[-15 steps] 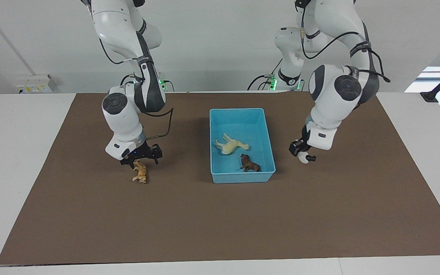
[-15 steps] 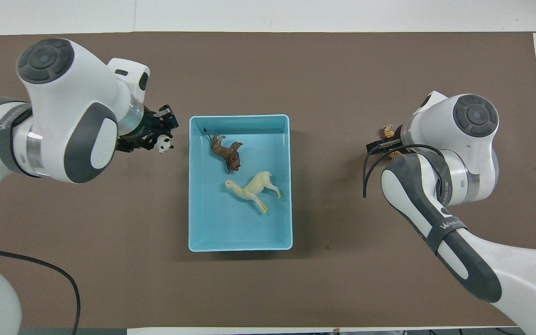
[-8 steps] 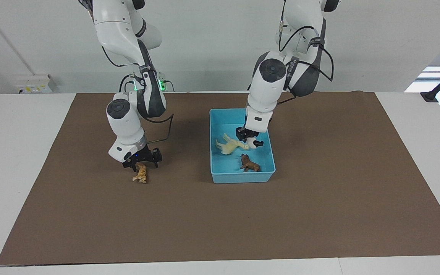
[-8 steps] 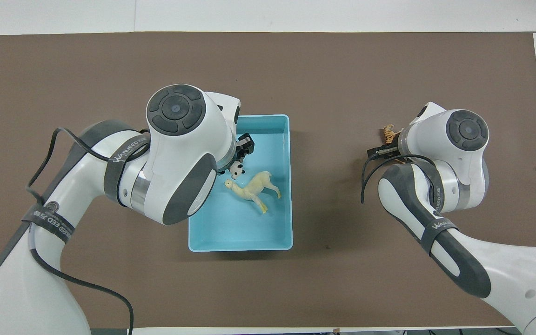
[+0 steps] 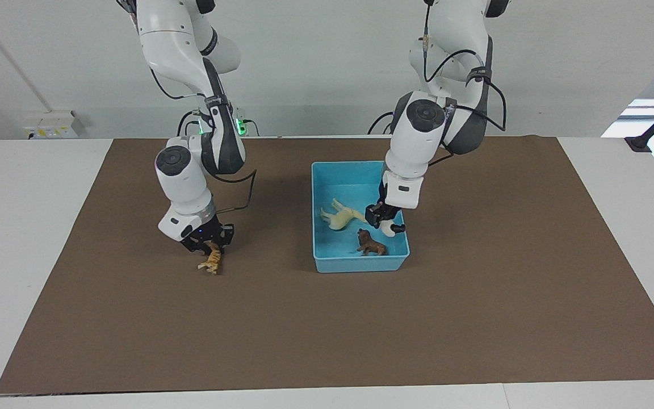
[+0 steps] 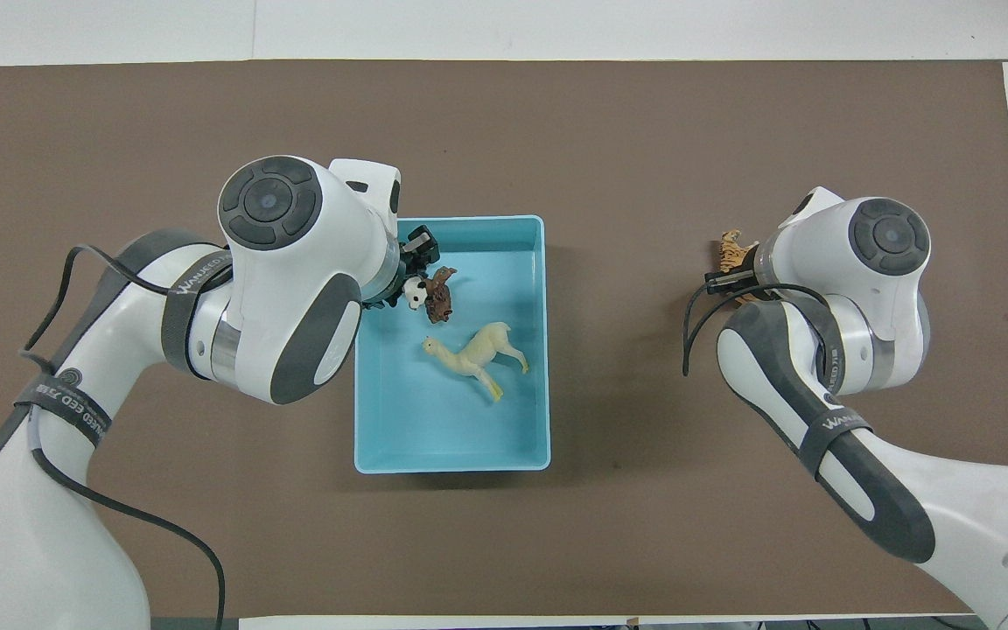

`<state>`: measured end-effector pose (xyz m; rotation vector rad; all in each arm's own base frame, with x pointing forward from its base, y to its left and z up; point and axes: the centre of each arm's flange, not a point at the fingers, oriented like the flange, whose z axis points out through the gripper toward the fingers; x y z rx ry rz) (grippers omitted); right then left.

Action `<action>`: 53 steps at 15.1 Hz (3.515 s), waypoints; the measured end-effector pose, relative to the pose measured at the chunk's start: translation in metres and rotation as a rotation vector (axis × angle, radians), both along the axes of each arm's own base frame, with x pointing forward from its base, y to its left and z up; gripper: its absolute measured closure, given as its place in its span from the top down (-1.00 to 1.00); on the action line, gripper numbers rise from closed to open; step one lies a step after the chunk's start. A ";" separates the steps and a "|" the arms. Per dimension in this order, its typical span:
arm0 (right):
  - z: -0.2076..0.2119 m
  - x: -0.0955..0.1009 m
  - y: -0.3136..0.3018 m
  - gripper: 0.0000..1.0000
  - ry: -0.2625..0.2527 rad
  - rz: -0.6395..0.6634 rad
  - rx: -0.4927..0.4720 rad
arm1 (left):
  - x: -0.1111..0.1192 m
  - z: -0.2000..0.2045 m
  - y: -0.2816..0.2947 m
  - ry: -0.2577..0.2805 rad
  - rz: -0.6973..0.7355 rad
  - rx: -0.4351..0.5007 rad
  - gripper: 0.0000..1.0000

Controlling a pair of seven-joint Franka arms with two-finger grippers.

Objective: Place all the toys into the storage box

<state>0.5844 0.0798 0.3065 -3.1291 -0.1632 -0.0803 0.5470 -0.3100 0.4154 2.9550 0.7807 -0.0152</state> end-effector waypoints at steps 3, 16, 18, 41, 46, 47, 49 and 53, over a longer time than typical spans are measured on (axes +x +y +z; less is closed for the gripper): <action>0.052 0.014 0.035 -0.31 0.028 -0.138 0.010 | -0.001 0.001 0.000 0.003 0.001 0.001 1.00; 0.158 -0.077 0.355 -0.10 -0.023 -0.391 0.114 | 0.034 0.122 0.292 0.018 -0.169 0.052 1.00; 0.169 -0.078 0.354 0.28 0.000 -0.389 0.066 | 0.027 0.132 0.303 0.045 -0.235 0.047 1.00; 0.281 -0.023 -0.139 1.00 0.091 -0.260 -0.028 | -0.001 0.163 0.274 0.079 -0.562 0.038 1.00; 0.273 -0.038 -0.128 1.00 0.098 -0.247 -0.014 | 0.000 0.165 0.299 0.076 -0.519 0.038 1.00; 0.274 -0.039 -0.126 1.00 0.096 -0.243 -0.012 | 0.000 0.165 0.301 0.074 -0.516 0.039 1.00; 0.275 -0.039 -0.120 1.00 0.095 -0.229 -0.011 | 0.000 0.166 0.297 0.073 -0.524 0.040 1.00; 0.274 -0.039 -0.112 1.00 0.096 -0.213 -0.012 | -0.001 0.166 0.292 0.074 -0.533 0.041 1.00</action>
